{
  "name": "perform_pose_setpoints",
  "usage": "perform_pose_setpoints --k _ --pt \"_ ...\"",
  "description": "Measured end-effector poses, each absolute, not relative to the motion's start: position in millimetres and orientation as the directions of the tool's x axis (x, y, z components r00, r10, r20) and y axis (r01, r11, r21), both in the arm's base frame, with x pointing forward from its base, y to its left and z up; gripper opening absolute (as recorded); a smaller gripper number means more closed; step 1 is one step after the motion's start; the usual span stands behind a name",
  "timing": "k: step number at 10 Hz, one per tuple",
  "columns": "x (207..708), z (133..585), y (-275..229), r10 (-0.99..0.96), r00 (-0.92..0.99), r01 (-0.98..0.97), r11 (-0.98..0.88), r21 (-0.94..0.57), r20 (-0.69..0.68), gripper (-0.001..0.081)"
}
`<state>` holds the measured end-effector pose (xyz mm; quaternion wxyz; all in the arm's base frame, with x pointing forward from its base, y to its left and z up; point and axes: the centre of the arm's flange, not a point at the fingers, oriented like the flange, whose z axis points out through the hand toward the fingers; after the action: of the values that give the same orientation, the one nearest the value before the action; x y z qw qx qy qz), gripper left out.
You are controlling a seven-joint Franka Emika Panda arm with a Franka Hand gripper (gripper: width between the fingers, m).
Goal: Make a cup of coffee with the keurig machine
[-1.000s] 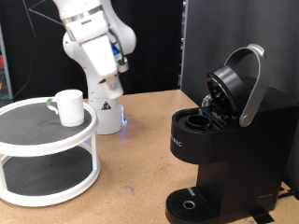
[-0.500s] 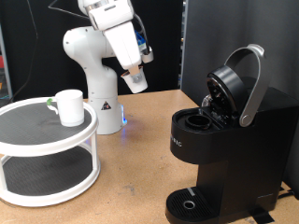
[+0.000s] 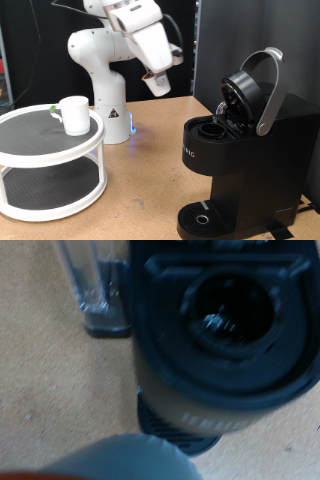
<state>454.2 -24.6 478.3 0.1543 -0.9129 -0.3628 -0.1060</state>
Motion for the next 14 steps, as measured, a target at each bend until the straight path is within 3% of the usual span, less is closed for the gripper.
perform_pose_setpoints --k 7,14 --pt "510.1 495.6 11.5 0.644 0.707 0.705 -0.676 -0.216 0.292 0.0436" --pt "512.0 471.5 27.5 0.687 0.680 0.732 -0.655 -0.187 0.254 0.0436"
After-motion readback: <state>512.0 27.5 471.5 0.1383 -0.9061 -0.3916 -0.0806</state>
